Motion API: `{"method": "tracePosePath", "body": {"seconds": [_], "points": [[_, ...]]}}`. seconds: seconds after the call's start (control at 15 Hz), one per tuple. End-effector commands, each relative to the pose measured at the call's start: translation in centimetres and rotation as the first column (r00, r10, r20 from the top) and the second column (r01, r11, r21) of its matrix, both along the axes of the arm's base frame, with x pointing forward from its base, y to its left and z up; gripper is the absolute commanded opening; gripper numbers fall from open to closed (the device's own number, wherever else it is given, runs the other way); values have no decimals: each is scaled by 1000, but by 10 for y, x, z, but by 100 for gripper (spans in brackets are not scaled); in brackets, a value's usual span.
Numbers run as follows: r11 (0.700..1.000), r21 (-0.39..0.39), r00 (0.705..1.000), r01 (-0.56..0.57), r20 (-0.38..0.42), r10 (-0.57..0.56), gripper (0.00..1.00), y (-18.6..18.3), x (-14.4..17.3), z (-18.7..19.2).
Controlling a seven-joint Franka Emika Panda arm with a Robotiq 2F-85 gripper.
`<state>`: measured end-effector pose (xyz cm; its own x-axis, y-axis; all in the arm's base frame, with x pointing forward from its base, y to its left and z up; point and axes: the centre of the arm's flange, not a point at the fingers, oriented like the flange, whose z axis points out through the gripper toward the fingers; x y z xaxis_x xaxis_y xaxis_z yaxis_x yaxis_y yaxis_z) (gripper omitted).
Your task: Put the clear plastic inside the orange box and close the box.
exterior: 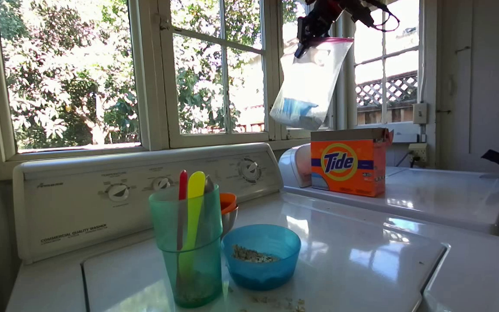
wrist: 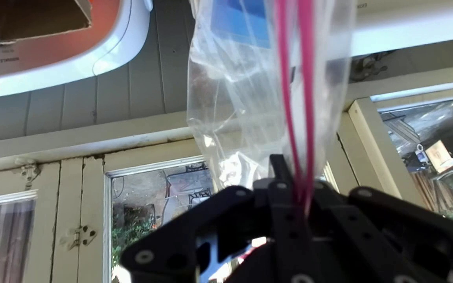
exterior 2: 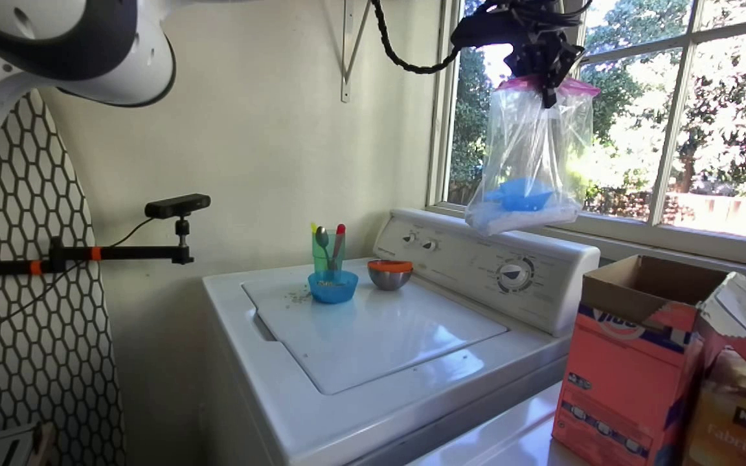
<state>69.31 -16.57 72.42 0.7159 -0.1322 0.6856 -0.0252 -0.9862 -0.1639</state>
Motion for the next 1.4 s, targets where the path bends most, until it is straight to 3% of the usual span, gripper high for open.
{"method": "tracePosePath", "body": {"seconds": [0.0,0.13,0.27,0.33,0.4,0.73,1.13,1.33], "points": [[996,-63,998,-56,34,58,0,-22,34,58],[988,-124,995,-92,25,96,0,-25,29,73],[979,-199,998,-51,37,59,0,-24,25,85],[982,-184,998,-37,43,46,0,-23,24,89],[985,-166,998,-48,32,54,0,-11,-19,45],[980,-179,996,-85,17,89,0,-16,-14,33],[910,-298,954,-290,-14,299,0,-69,9,15],[902,-294,942,-317,16,336,0,-92,15,15]]}}
